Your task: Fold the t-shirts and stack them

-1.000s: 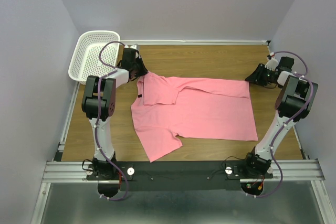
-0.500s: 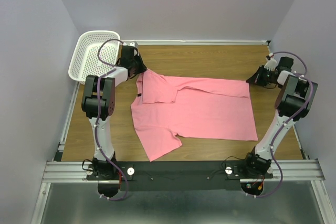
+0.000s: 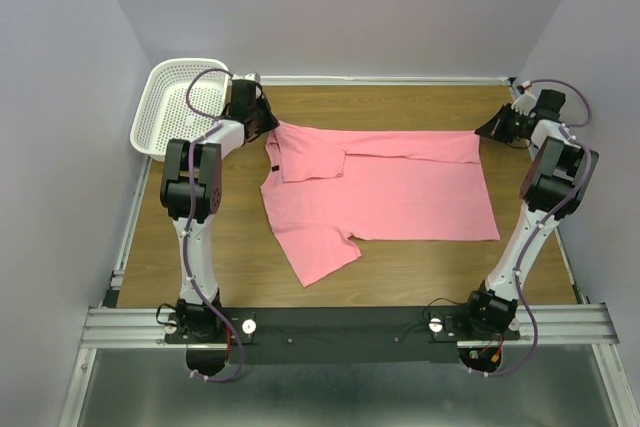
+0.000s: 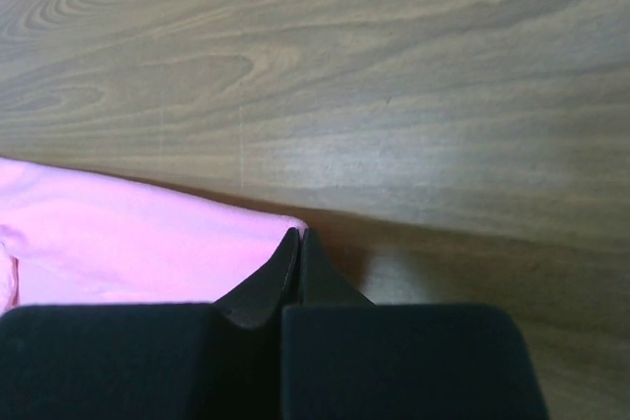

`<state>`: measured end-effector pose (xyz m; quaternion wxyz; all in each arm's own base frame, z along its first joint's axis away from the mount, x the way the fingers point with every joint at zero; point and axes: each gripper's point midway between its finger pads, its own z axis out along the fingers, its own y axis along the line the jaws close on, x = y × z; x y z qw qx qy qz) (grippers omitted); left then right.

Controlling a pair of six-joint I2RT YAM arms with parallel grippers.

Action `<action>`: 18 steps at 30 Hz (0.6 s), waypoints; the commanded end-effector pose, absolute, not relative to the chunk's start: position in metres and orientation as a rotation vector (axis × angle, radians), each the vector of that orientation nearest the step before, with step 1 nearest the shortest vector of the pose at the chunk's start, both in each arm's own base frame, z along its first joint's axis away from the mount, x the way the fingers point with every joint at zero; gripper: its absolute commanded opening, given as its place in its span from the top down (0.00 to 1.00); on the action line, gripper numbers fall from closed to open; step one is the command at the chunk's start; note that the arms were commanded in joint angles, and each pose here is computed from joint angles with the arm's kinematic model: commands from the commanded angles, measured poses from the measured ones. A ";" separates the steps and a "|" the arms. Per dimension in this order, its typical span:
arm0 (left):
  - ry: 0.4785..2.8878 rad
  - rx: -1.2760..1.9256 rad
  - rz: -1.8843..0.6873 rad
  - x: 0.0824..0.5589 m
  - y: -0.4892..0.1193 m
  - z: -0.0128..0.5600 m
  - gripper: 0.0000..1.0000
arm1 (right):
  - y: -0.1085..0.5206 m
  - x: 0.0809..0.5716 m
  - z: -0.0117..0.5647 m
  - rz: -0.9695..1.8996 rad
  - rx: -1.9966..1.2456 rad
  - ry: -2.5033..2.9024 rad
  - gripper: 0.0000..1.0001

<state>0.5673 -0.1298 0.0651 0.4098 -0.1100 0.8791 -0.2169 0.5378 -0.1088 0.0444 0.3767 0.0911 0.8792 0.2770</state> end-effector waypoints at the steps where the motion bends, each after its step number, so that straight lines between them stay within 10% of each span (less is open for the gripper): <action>1: 2.198 -0.362 -0.477 0.580 -0.113 0.066 0.97 | -0.117 0.552 0.039 0.708 0.273 2.240 0.99; 13: 2.187 -0.394 -0.469 0.599 -0.113 0.074 0.92 | -0.128 0.578 0.036 0.665 0.291 2.218 0.99; 18: 2.176 -0.383 -0.507 0.600 -0.119 0.083 0.66 | -0.123 0.584 0.049 0.655 0.263 2.201 0.58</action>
